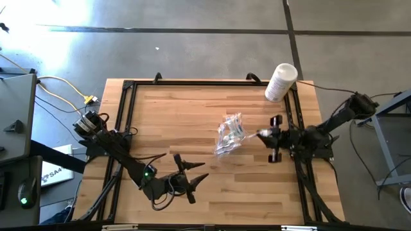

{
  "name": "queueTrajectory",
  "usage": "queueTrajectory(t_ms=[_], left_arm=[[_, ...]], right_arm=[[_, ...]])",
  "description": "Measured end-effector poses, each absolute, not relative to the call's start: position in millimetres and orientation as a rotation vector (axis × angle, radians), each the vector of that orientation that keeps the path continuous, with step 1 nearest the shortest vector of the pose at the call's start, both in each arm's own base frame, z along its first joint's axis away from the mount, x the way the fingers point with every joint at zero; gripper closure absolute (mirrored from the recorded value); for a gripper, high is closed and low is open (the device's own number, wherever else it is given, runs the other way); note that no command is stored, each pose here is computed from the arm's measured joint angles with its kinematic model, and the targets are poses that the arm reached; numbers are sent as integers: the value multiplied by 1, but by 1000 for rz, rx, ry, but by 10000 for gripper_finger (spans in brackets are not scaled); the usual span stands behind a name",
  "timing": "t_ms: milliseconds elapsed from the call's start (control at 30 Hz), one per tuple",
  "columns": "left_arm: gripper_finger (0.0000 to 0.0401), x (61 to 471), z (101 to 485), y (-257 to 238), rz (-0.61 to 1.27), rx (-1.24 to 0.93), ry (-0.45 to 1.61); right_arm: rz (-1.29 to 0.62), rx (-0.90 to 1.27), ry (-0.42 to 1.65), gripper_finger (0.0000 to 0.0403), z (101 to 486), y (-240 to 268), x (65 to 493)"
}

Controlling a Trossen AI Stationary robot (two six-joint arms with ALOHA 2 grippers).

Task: Pick & Place toothbrushing station
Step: Put the green toothbrush into the transparent organizer

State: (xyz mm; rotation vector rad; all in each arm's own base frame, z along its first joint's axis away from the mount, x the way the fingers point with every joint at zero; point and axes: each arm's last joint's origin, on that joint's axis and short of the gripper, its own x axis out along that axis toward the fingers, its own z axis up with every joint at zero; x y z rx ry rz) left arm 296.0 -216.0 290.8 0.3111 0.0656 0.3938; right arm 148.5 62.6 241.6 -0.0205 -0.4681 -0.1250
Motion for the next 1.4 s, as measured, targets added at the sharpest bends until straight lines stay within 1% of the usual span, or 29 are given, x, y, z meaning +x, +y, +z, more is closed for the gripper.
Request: queueTrajectory(t_ms=[200, 467, 700, 1400], left_arm=[[212, 295, 289, -214, 452, 327, 86], [212, 295, 288, -214, 454, 323, 90], [212, 295, 285, -214, 453, 314, 107], [212, 295, 284, -214, 453, 319, 109]], right_arm=[[-176, 57, -444, 384, 224, 38, 155], [-308, 176, -363, 385, 199, 19, 160], [-370, 178, -334, 385, 182, 11, 159], [-464, 209, -143, 385, 145, 7, 174]])
